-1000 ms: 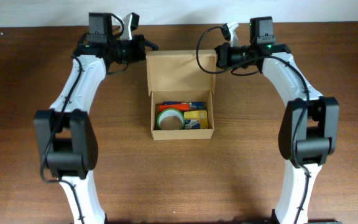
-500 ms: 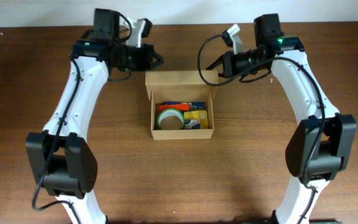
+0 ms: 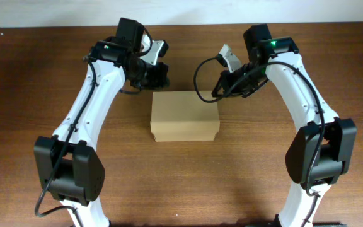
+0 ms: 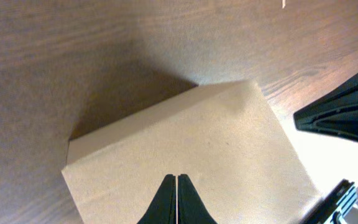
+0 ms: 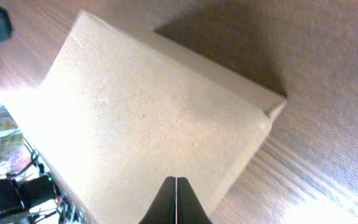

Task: Pack container
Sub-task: 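Press down on the closed lid with both grippers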

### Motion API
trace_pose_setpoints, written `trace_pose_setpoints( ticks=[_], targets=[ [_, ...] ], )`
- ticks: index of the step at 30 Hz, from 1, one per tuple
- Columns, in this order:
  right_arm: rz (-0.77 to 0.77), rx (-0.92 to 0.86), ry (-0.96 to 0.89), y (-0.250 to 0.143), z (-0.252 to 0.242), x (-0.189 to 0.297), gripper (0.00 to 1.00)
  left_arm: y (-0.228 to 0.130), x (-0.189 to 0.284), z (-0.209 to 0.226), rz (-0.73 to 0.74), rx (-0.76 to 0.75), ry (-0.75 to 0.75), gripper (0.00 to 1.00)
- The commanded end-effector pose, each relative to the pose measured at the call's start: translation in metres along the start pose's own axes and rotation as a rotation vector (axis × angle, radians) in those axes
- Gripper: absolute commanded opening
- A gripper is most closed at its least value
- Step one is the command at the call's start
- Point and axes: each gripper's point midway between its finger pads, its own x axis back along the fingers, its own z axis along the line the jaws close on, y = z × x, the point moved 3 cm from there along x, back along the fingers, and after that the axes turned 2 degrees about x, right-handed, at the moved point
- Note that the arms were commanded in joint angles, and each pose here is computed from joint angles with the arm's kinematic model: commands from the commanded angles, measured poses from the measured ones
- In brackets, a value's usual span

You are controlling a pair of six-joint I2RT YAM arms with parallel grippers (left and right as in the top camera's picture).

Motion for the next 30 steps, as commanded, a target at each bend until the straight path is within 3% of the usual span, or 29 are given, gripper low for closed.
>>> trace_pose_setpoints(
  ticks=[1, 7, 14, 24, 30],
  targets=[
    [-0.007, 0.034, -0.046, -0.001, 0.005, 0.013, 0.04, 0.0, 0.013, -0.008, -0.02, -0.043, 0.043, 0.02],
    [-0.002, 0.03, -0.048, -0.004, 0.008, 0.018, 0.04, -0.004, 0.02, -0.017, -0.027, -0.069, 0.065, 0.02],
    [-0.094, 0.097, -0.069, -0.01, 0.042, 0.06, 0.04, -0.006, 0.07, -0.044, -0.148, -0.144, 0.123, 0.02],
    [-0.224, 0.186, -0.207, -0.047, 0.088, 0.133, 0.04, -0.039, 0.124, -0.084, -0.227, -0.239, 0.176, 0.02],
    [-0.268, 0.214, -0.226, -0.072, 0.104, 0.15, 0.04, -0.065, 0.123, -0.082, -0.226, -0.226, 0.243, 0.02]
  ],
)
